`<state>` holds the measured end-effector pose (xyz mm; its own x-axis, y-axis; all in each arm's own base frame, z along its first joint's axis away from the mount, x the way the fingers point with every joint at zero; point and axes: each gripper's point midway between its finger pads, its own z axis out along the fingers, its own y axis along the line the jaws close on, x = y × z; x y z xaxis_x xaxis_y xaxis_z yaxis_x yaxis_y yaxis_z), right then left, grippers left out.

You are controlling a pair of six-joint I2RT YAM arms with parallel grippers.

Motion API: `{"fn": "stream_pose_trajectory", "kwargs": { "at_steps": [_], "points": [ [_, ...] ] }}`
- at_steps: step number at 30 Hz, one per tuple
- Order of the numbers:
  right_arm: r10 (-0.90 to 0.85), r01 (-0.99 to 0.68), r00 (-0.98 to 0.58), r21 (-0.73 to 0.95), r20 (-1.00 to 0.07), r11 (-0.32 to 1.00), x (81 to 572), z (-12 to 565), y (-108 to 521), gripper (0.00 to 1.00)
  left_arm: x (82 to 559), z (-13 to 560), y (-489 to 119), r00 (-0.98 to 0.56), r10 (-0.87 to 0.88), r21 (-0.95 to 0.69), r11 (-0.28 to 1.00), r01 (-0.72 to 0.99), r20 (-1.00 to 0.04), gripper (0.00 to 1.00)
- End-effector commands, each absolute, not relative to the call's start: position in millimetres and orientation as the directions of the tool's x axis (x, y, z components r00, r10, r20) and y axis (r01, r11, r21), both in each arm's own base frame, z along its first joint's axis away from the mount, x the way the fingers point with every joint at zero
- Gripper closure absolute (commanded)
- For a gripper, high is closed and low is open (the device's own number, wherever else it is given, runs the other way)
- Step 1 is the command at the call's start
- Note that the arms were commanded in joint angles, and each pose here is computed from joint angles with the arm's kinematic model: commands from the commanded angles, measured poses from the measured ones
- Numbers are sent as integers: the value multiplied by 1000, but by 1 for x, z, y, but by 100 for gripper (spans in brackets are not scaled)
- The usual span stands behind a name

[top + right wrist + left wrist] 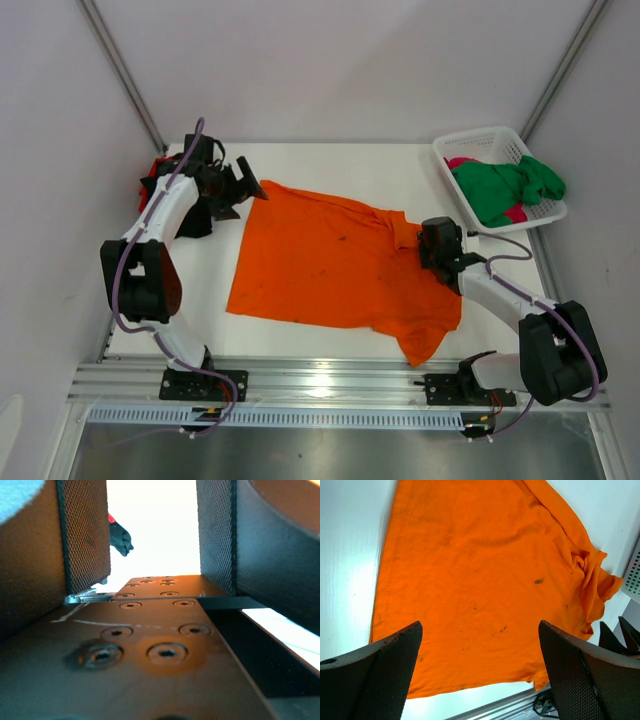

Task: Fold and stack the t-shirts
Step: Flatten out the tshirt

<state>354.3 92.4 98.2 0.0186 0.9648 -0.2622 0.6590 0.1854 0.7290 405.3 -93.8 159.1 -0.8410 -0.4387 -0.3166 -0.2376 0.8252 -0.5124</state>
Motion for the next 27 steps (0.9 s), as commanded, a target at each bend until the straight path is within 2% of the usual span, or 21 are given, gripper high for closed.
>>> {"fn": "stream_pose_trajectory", "kwargs": {
  "at_steps": [1,12,20,27],
  "points": [
    [970,665,6,725,-243,178,353,96,94,48,411,158,-91,-834,-438,-518,825,-225,-336,1],
    [971,689,-12,702,-238,180,354,83,100,49,414,157,-89,-834,-440,-516,825,-230,-332,1],
    [968,694,-42,690,-249,207,373,74,110,55,414,162,-83,-827,-445,-513,827,-232,-343,0],
    [962,682,-59,692,-268,235,386,77,115,56,412,156,-80,-828,-451,-510,825,-244,-333,0]
  ]
}}
